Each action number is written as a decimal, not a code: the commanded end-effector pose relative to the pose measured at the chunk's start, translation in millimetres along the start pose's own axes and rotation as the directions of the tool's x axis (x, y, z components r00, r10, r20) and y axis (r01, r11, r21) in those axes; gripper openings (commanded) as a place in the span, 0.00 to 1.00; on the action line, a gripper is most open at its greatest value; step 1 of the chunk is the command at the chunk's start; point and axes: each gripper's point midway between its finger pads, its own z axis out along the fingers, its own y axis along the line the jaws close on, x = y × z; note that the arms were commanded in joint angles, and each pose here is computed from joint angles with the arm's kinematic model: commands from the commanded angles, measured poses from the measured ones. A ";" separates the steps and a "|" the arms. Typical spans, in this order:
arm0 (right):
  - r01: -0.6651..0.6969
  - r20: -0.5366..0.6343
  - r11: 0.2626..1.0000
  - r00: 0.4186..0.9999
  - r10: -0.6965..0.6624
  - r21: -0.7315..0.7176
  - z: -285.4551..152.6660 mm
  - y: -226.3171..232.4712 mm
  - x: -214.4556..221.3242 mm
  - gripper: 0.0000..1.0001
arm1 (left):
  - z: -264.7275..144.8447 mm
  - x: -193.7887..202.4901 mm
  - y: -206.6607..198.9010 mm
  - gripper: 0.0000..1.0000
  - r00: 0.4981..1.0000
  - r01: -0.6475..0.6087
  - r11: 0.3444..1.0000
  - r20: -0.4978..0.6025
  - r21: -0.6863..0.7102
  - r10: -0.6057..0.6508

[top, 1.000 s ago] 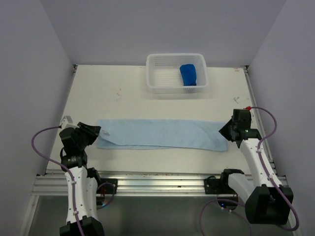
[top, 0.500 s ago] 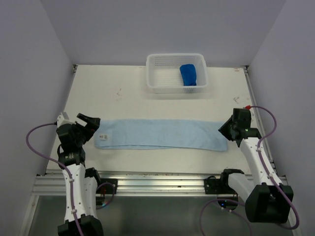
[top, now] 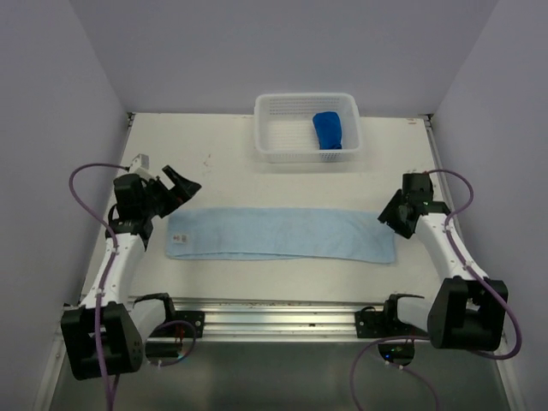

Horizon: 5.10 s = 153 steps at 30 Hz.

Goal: Roll the towels
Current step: Fold the towel

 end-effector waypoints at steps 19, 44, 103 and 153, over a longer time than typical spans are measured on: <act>-0.067 -0.034 0.998 0.997 0.067 0.021 56.6 8.3 -52.5 0.43 | 36.0 73.3 21.0 1.00 0.992 -0.026 0.998 -0.123 0.060 0.033; -0.042 -0.029 0.999 0.999 0.043 0.033 73.8 22.6 -84.3 0.09 | 39.4 137.6 69.3 1.00 0.953 0.069 0.995 -0.290 -0.077 -0.089; 0.056 -0.034 0.957 0.998 -0.048 0.284 48.9 -33.2 -64.0 0.00 | 18.7 -41.5 -48.9 1.00 0.937 -0.341 0.940 0.098 0.026 0.337; 0.579 0.105 0.703 0.797 -0.595 -0.412 -93.8 345.3 132.4 0.00 | 17.2 -27.2 -56.4 1.00 0.894 -0.441 0.897 0.095 0.015 0.438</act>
